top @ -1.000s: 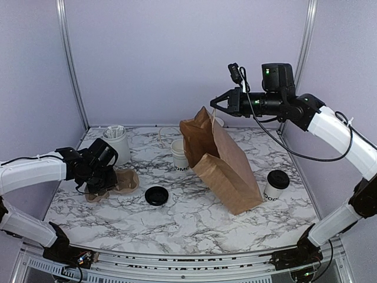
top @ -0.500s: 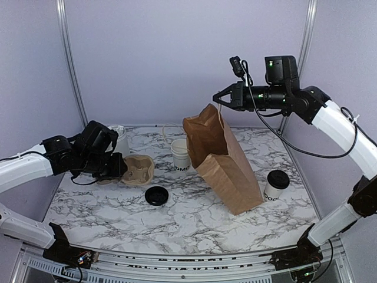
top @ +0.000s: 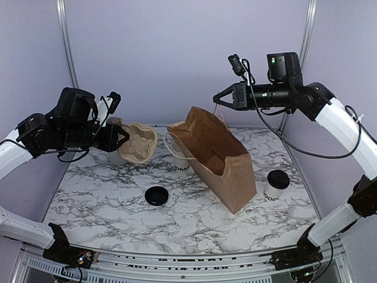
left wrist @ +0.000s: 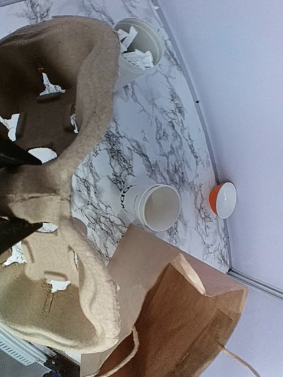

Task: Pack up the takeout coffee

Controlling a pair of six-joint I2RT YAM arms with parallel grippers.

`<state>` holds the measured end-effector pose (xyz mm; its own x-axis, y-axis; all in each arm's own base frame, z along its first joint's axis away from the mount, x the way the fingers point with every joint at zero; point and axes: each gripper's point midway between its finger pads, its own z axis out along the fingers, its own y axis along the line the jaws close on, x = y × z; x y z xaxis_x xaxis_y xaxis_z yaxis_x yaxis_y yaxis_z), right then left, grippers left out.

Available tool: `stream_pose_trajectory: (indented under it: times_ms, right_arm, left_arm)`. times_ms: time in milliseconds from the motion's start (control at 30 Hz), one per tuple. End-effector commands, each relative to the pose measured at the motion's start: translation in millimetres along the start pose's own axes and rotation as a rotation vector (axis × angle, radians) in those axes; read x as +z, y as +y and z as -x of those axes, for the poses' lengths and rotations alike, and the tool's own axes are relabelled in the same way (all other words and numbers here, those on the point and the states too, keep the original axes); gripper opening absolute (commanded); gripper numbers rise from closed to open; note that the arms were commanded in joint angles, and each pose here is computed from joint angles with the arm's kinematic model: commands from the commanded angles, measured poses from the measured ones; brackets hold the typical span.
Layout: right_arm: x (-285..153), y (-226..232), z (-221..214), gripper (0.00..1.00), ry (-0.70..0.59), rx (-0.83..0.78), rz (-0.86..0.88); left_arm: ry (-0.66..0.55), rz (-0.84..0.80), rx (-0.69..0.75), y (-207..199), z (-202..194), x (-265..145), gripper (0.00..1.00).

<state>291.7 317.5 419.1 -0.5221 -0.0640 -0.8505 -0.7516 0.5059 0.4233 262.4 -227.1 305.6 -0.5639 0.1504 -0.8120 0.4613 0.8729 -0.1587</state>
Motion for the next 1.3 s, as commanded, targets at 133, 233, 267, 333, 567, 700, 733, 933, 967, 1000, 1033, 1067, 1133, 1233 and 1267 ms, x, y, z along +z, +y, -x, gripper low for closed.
stream_pose_trajectory:
  times_ms: [133, 233, 267, 333, 567, 700, 733, 933, 967, 1000, 1033, 1067, 1133, 1233, 1267]
  right_arm:
    - [-13.6, 23.1, 18.5, 0.0, -0.032, -0.069, 0.058]
    - [-10.6, 24.1, 18.5, 0.0, -0.031, -0.064, 0.073]
    - [-9.6, 24.4, 19.3, 0.0, -0.033, -0.061, 0.077]
    - [-7.7, 24.8, 20.2, 0.0, -0.034, -0.057, 0.084]
    - [2.9, 22.7, 20.3, 0.0, -0.027, -0.047, 0.102]
    - [8.5, 21.0, 19.9, 0.0, -0.022, -0.044, 0.108]
    - [9.1, 22.0, 20.1, 0.0, -0.022, -0.045, 0.114]
    - [10.6, 23.6, 23.7, 0.0, -0.025, -0.044, 0.124]
    - [9.9, 25.0, 24.8, 0.0, -0.028, -0.045, 0.129]
    - [8.9, 26.8, 26.4, 0.0, -0.033, -0.047, 0.136]
    - [8.6, 28.5, 27.2, 0.0, -0.035, -0.047, 0.145]
    - [7.8, 30.4, 28.1, 0.0, -0.038, -0.046, 0.154]
    - [6.3, 33.4, 30.1, 0.0, -0.045, -0.046, 0.166]
    - [2.6, 37.1, 33.8, 0.0, -0.058, -0.052, 0.175]
    - [1.7, 38.3, 34.3, 0.0, -0.06, -0.052, 0.18]
  left_arm:
    - [-0.123, -0.031, 0.196, -14.3, 58.4, -35.9, 0.29]
    - [-0.158, -0.079, 0.209, -27.0, 78.4, -42.9, 0.29]
    - [-0.161, -0.11, 0.213, -33.9, 82.9, -43.3, 0.29]
    - [-0.174, -0.171, 0.217, -47.2, 92.8, -47.3, 0.29]
    - [-0.209, -0.376, 0.226, -93.4, 121.8, -60.0, 0.29]
    - [-0.211, -0.492, 0.242, -123.3, 129.9, -63.0, 0.29]
    - [-0.209, -0.523, 0.249, -131.6, 130.6, -61.9, 0.29]
    - [-0.181, -0.731, 0.227, -170.2, 133.8, -63.8, 0.29]
    - [-0.175, -0.763, 0.222, -175.8, 133.1, -63.4, 0.29]
    - [-0.17, -0.79, 0.221, -180.5, 132.5, -62.7, 0.29]
    - [-0.173, -0.811, 0.221, -184.6, 133.2, -63.6, 0.29]
    - [-0.172, -0.828, 0.218, -188.2, 133.7, -62.8, 0.29]
    - [-0.17, -0.862, 0.216, -194.6, 133.6, -62.7, 0.29]
    - [-0.147, -0.897, 0.215, -200.7, 126.8, -57.4, 0.29]
    - [-0.142, -0.905, 0.215, -202.1, 124.7, -55.7, 0.29]
